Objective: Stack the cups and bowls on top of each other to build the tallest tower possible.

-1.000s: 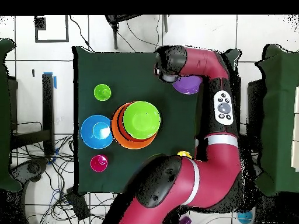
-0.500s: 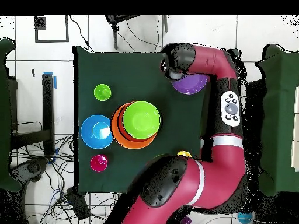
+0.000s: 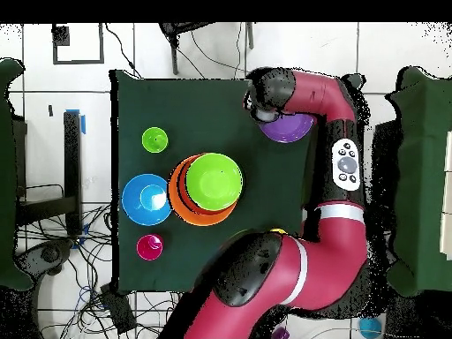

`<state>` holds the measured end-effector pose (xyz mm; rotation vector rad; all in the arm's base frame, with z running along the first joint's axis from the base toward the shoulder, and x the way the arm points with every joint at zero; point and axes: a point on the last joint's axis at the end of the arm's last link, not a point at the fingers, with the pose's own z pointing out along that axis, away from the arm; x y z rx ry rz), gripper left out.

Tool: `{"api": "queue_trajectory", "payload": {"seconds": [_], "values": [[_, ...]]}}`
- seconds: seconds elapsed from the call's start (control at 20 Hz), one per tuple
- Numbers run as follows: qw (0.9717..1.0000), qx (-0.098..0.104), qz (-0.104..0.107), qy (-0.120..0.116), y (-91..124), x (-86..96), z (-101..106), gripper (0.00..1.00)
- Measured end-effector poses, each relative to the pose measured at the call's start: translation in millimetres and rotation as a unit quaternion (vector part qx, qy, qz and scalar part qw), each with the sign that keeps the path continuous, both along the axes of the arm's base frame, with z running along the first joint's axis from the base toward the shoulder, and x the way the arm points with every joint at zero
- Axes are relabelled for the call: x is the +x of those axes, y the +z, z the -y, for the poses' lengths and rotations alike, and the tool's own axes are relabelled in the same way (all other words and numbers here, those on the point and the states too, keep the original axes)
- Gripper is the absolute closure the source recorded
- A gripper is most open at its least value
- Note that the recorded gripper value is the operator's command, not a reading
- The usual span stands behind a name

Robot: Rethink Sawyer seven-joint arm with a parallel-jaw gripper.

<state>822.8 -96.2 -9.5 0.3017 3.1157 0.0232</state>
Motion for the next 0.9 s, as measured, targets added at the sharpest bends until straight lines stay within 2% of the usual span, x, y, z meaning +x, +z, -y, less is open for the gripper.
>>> {"api": "queue_trajectory", "payload": {"seconds": [0.05,0.4,0.85,0.9], "values": [[1.0000,0.002,-0.003,-0.001,-10.8,-2.8,-0.8,0.00],[0.9998,0.011,-0.012,-0.006,-48.1,-12.7,-4.1,0.00],[0.9999,0.005,0.005,-0.014,-46.0,-2.3,4.6,0.00],[0.9998,0.004,0.005,-0.016,-48.7,-1.8,6.8,1.00]]}}
